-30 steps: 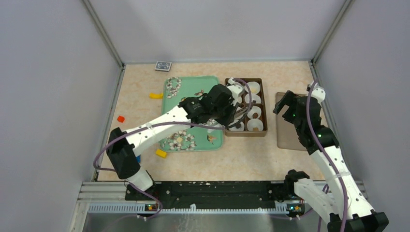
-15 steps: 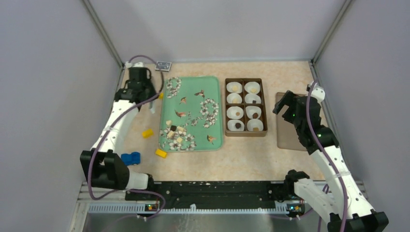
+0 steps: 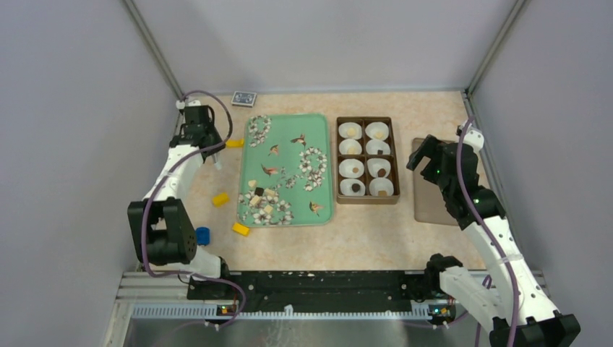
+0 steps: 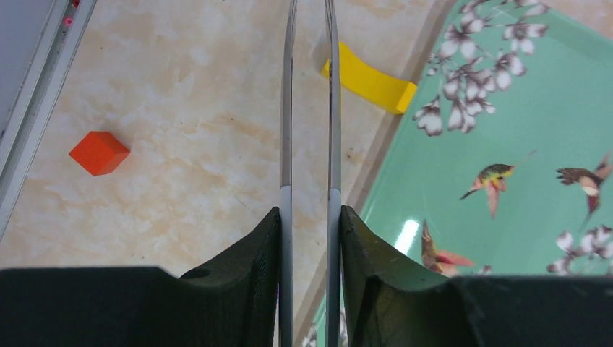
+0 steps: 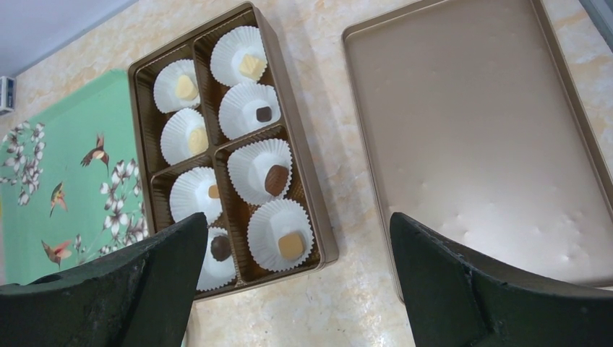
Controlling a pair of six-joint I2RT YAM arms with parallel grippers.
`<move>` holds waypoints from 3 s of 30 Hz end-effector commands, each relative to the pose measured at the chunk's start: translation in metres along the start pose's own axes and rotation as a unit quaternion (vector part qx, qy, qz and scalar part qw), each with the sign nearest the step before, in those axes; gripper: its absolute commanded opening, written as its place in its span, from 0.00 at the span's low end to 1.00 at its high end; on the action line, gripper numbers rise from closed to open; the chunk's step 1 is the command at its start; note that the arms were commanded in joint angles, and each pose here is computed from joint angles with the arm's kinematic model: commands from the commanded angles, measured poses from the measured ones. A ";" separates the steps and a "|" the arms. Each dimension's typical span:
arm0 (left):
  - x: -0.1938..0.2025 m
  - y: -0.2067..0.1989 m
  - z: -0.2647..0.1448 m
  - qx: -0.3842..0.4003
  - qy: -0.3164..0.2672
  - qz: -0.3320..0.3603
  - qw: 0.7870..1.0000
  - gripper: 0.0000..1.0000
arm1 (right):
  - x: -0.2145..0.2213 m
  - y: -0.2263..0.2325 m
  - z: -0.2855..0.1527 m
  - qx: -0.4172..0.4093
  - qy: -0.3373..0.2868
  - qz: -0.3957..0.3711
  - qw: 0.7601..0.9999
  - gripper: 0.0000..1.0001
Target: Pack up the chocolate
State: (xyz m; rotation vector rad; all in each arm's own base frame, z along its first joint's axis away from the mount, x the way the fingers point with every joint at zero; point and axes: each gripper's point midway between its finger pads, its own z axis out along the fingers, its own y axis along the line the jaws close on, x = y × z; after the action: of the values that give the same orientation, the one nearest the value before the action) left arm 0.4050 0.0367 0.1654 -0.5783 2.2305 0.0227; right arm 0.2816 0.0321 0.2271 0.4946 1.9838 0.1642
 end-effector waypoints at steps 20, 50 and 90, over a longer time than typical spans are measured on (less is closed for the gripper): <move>0.047 0.050 0.091 -0.119 0.038 0.038 0.991 0.41 | 0.006 -0.004 0.006 0.003 -0.003 -0.013 1.000 0.95; 0.017 -0.087 -0.052 0.116 -0.010 0.063 0.991 0.76 | 0.099 -0.073 0.134 0.131 0.149 -0.010 0.980 0.49; 0.069 -0.212 -0.121 0.357 0.053 0.111 0.926 0.84 | 0.079 -0.081 0.138 0.169 0.136 -0.034 0.976 0.00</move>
State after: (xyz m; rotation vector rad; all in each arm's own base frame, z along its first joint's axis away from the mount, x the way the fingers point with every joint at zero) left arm 0.3559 -0.1884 0.2062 0.0165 2.2658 -0.6125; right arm 0.3441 -0.0150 0.0270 0.6289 2.4258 -0.1702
